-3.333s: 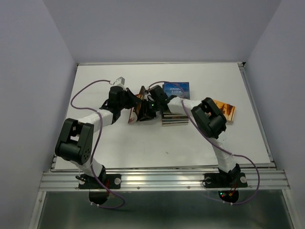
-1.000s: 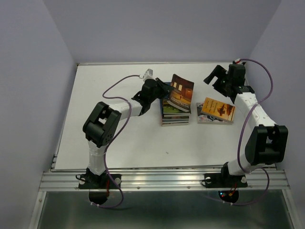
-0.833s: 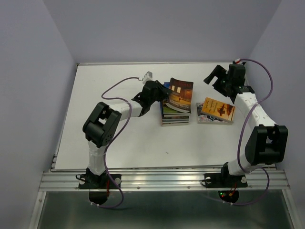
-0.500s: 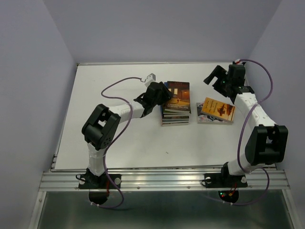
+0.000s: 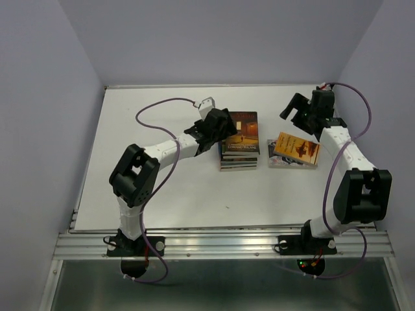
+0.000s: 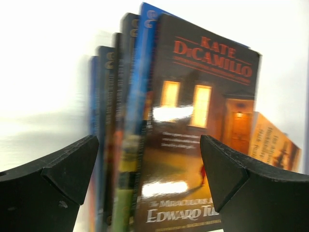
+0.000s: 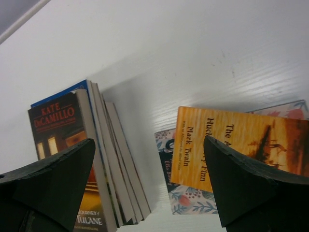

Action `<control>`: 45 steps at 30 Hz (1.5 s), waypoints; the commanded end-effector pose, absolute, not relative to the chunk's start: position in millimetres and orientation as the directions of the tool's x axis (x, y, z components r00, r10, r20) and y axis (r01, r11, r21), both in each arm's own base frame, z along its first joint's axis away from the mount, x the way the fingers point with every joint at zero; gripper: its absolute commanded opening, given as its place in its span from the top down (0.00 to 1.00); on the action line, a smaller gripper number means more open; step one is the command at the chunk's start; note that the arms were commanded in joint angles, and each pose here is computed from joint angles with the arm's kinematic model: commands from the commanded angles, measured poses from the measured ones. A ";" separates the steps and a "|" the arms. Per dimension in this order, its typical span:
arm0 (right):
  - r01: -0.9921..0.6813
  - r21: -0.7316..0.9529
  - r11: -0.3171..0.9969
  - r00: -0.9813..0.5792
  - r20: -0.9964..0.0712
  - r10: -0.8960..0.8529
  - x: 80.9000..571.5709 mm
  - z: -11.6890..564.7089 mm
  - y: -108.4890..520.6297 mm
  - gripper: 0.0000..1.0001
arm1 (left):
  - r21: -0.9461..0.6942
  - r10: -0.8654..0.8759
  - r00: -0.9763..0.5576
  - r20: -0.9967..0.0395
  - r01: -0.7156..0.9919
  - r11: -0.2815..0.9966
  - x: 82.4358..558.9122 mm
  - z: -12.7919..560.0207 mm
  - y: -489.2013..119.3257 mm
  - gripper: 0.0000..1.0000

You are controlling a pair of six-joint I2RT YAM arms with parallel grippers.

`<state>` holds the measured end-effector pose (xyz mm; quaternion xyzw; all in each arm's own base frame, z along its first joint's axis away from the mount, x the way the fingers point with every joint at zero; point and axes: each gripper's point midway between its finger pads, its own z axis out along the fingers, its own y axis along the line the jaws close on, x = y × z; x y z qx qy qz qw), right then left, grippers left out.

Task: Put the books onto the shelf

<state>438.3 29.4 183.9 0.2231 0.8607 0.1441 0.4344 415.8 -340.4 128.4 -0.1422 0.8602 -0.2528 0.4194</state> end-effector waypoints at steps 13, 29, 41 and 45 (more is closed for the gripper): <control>0.187 0.102 0.977 -0.750 -0.627 0.210 483.5 102.2 -65.9 0.00 | -0.454 -0.468 -0.388 -0.794 -0.133 0.881 383.4 233.5 -237.7 0.01; 0.233 0.169 0.958 -0.872 -0.399 0.282 409.9 11.6 -5.0 0.00 | -0.473 -0.531 -0.353 -0.771 -0.241 0.847 344.2 215.0 -162.2 0.01; 0.345 0.106 0.933 -0.901 -0.243 0.361 270.0 -27.1 53.8 0.00 | -0.431 -0.495 -0.405 -0.769 -0.242 0.869 326.1 198.4 -148.3 0.01; 0.271 0.180 0.946 -0.922 -0.234 0.308 248.3 -19.6 88.1 0.00 | -0.426 -0.489 -0.426 -0.761 -0.241 0.872 323.6 191.5 -148.3 0.01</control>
